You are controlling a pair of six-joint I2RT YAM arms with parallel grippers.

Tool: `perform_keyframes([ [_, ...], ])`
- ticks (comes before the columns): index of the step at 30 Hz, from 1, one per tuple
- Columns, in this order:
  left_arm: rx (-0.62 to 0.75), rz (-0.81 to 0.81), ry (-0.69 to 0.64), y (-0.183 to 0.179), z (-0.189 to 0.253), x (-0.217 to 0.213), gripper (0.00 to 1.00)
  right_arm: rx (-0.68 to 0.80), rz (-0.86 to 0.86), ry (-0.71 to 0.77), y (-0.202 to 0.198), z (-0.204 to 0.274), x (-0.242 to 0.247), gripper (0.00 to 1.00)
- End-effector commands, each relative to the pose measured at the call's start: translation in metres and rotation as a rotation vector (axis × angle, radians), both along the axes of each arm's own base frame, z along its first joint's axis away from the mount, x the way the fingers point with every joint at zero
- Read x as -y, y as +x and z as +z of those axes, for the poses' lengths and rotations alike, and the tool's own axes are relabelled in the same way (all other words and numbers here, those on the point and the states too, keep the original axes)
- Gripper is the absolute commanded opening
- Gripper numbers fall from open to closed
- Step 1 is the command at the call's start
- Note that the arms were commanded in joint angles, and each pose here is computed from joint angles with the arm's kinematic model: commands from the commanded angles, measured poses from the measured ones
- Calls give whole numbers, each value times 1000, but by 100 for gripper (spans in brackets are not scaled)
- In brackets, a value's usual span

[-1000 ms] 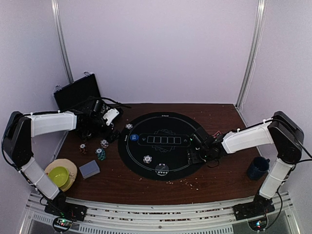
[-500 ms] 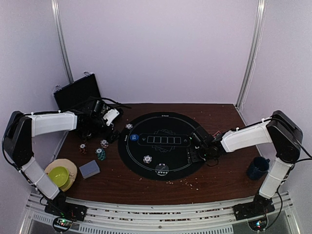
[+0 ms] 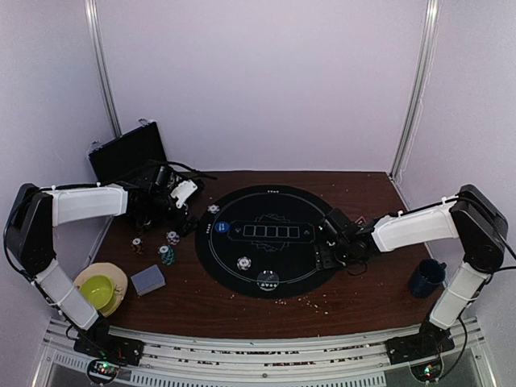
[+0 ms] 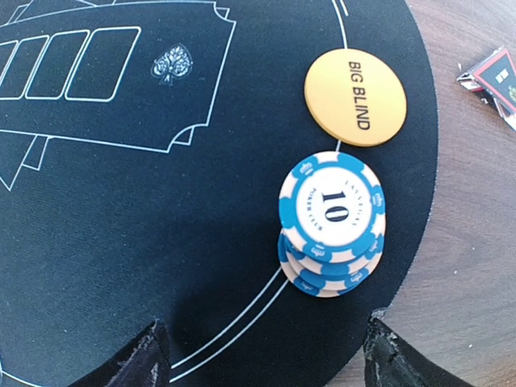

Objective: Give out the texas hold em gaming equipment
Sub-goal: Adjust the poker chips pile in the big blind area.

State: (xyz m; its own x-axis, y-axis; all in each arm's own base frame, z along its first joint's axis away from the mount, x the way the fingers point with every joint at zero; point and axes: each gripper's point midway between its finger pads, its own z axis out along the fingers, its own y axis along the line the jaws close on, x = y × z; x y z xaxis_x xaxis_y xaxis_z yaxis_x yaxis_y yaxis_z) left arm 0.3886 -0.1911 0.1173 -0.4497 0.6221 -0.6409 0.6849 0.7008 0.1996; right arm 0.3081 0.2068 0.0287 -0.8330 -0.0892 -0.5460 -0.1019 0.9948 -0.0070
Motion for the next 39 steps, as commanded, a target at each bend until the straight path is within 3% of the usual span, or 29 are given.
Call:
perform_keyframes([
  [1, 20, 14, -14, 6, 3, -1, 98, 43, -47, -5, 6, 16, 7, 83],
  [18, 19, 15, -14, 6, 2, -1, 98, 218, -253, -146, 72, 55, 35, 100],
  [39, 16, 12, -18, 6, 2, 0, 98, 173, -310, -143, 79, 21, 54, 100],
])
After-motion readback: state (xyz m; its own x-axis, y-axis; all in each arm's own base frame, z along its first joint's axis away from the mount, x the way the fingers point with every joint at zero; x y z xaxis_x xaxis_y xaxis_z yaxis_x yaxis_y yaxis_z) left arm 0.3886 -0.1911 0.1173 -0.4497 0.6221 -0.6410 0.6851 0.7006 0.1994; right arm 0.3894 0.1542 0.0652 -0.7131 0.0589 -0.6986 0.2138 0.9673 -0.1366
